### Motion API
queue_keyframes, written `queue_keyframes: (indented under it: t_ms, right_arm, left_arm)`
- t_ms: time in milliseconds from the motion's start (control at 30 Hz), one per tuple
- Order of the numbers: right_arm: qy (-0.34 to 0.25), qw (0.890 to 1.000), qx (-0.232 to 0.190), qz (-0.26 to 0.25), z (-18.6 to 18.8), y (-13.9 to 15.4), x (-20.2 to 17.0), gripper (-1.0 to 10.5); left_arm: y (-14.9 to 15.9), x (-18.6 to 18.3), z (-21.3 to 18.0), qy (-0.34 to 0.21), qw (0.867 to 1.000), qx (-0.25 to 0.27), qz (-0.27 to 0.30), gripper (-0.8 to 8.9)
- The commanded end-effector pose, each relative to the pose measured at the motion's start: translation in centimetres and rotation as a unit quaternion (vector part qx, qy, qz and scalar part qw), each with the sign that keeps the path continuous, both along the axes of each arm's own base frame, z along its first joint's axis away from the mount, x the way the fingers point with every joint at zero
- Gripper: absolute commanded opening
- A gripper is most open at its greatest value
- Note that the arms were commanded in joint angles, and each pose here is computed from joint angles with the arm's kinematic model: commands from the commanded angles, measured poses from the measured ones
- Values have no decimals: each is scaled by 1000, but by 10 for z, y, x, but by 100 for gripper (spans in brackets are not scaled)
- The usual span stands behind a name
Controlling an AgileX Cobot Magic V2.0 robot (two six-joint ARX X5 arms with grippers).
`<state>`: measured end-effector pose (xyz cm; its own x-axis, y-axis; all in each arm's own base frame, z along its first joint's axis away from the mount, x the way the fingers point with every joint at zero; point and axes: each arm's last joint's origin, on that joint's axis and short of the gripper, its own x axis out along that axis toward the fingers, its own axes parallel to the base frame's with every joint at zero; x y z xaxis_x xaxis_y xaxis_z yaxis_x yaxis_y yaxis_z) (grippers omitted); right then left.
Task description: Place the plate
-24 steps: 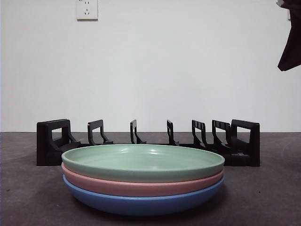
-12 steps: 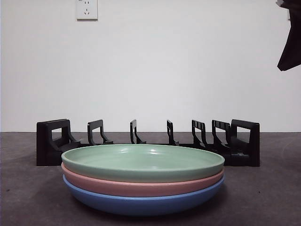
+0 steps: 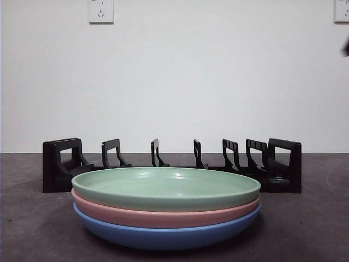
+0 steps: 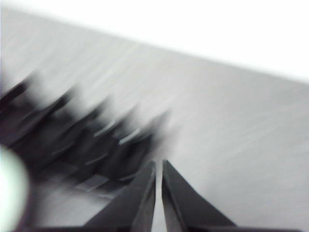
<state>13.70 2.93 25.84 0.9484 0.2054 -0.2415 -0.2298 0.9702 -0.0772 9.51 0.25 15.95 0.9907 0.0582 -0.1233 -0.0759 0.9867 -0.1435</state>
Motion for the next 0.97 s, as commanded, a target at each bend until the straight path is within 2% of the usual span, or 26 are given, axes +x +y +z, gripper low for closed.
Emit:
queue_keyframes:
  t_ms: [33, 167, 300, 333, 433, 967]
  right_arm:
    - [-62, 997, 6, -48, -30, -15, -19, 20]
    - [-100, 992, 12, -78, -64, -23, -36, 20]
    - [-126, 988, 23, -81, -87, -24, -41, 20]
    - [-118, 989, 27, -83, -93, -24, -40, 20]
    - [-94, 991, 27, -86, -97, -24, -40, 20]
    - [-105, 990, 27, -88, -95, -25, -40, 21]
  left_arm:
    - [0, 1, -5, 3, 1000, -5, 0, 8]
    - [0, 1, -5, 3, 1000, -5, 0, 8]
    - [0, 1, -5, 3, 1000, -5, 0, 8]
    - [0, 1, -5, 3, 1000, -5, 0, 8]
    - [0, 1, -5, 1, 1000, -5, 0, 8]
    - [0, 1, -5, 0, 1000, -5, 0, 8]
